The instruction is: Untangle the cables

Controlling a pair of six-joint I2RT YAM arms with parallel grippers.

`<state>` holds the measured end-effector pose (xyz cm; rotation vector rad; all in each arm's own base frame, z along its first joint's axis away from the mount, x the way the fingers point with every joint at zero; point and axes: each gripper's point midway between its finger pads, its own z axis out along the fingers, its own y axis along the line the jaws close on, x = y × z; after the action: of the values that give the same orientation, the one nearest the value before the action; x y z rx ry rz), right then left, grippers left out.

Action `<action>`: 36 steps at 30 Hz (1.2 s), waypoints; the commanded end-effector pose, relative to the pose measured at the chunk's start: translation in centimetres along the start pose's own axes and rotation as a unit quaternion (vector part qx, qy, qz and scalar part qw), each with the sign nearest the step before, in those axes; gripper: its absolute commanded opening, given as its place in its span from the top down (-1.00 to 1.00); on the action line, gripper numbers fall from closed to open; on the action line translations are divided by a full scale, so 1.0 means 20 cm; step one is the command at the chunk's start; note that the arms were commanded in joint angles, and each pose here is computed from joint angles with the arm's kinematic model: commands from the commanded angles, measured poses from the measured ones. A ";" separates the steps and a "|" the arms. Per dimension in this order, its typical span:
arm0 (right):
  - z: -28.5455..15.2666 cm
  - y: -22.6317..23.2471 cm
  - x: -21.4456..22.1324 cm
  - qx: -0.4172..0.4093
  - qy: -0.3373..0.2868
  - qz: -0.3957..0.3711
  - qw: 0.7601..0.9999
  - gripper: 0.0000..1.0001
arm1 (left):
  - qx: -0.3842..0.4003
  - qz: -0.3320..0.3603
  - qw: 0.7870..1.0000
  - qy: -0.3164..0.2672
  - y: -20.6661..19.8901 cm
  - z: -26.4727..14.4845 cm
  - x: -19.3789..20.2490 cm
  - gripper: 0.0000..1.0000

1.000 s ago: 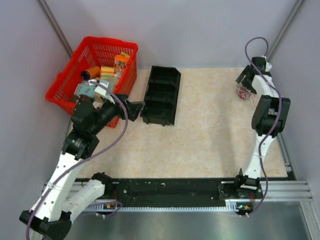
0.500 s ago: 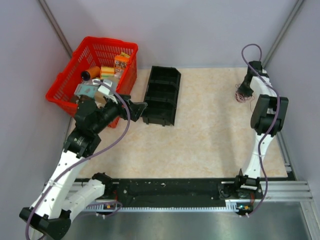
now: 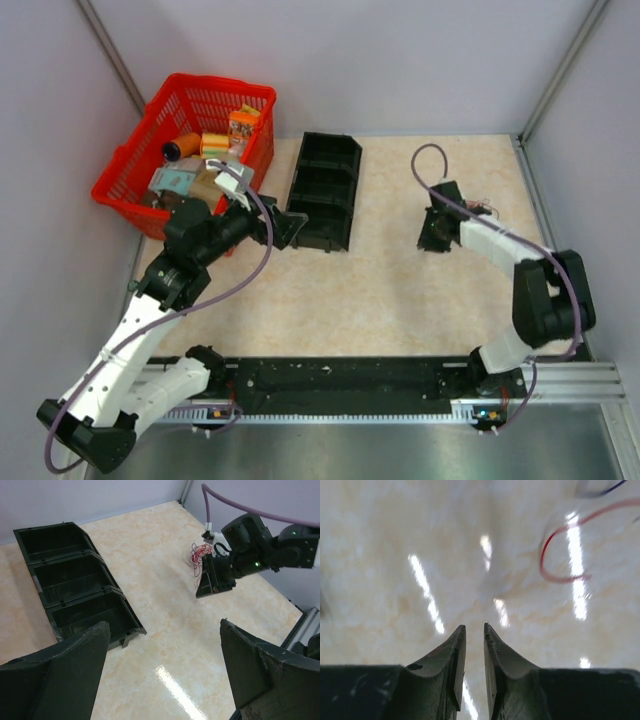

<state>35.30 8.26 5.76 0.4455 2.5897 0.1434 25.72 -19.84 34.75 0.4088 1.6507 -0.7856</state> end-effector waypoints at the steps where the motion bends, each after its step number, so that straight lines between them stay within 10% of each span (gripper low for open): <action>1: -0.23 0.17 0.15 -0.079 -0.041 -0.006 0.996 0.53 | 0.015 0.013 1.000 -0.008 -0.05 0.03 -0.03 -0.88; 6: -0.41 0.09 -0.06 -0.092 -0.113 0.038 0.989 -0.43 | 0.020 0.011 1.000 0.005 -0.05 0.05 0.00 -0.86; 7: -0.45 0.03 -0.16 -0.066 -0.144 0.048 0.986 -0.97 | 0.014 0.012 1.000 0.007 -0.04 0.05 0.00 -0.86; 13: -0.46 -0.32 -0.61 0.056 -0.219 0.130 0.965 -0.98 | 0.005 0.023 1.000 -0.006 -0.04 0.02 -0.03 -0.86; 27: 0.18 -0.50 -0.84 0.079 -0.044 0.145 0.985 -0.97 | 0.042 0.016 0.999 -0.010 -0.13 -0.01 -0.05 -0.93; 36: 0.21 -0.40 -0.65 0.057 -0.020 0.112 0.992 -0.19 | 0.038 0.013 0.999 0.005 -0.11 0.02 -0.01 -0.93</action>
<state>46.43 -6.14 4.68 0.8637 2.5253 -0.0058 24.49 -21.43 33.66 0.4836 1.6817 -0.8200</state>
